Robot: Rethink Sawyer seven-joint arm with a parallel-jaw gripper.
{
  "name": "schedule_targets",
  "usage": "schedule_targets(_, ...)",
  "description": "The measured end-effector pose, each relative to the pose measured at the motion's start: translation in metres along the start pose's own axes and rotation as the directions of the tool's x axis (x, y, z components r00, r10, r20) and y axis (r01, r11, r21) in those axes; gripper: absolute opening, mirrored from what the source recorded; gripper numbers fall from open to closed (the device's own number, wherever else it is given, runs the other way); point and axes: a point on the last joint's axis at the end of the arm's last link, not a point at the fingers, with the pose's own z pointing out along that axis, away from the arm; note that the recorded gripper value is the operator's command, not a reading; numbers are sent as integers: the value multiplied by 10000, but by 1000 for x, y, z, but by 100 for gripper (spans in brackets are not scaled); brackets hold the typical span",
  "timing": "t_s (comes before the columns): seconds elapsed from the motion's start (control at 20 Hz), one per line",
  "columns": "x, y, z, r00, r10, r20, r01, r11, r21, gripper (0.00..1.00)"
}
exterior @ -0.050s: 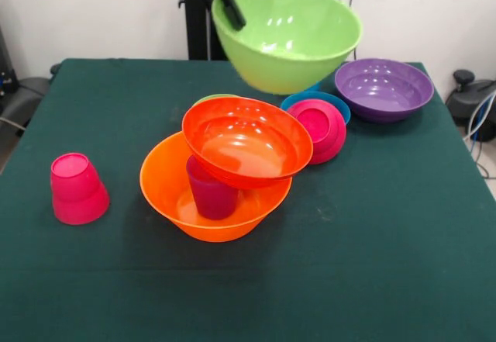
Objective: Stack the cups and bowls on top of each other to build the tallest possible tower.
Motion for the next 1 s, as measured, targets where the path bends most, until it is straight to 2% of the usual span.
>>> schedule_targets(0.15, -6, -15, 5, 9998, 188, 74, -190, 9993, 311, 0)
schedule_targets(0.2, -11, -28, 7, 9992, 363, 152, -371, 9979, 523, 0)
schedule_targets(0.3, -14, -37, 9, 9986, 481, 201, -493, 9966, 658, 0)
schedule_targets(0.45, -21, -60, 14, 9965, 786, 292, -812, 9914, 1026, 0)
schedule_targets(0.55, -24, -73, 17, 9944, 1017, 296, -1044, 9880, 1138, 0)
schedule_targets(0.6, -26, -82, 20, 9927, 1177, 273, -1201, 9859, 1164, 0)
schedule_targets(0.75, -28, -89, 27, 9911, 1309, 255, -1329, 9849, 1113, 0)
schedule_targets(0.9, -31, -89, 30, 9903, 1343, 353, -1372, 9857, 979, 0)
schedule_targets(1.0, -35, -88, 32, 9889, 1374, 563, -1417, 9865, 816, 0)
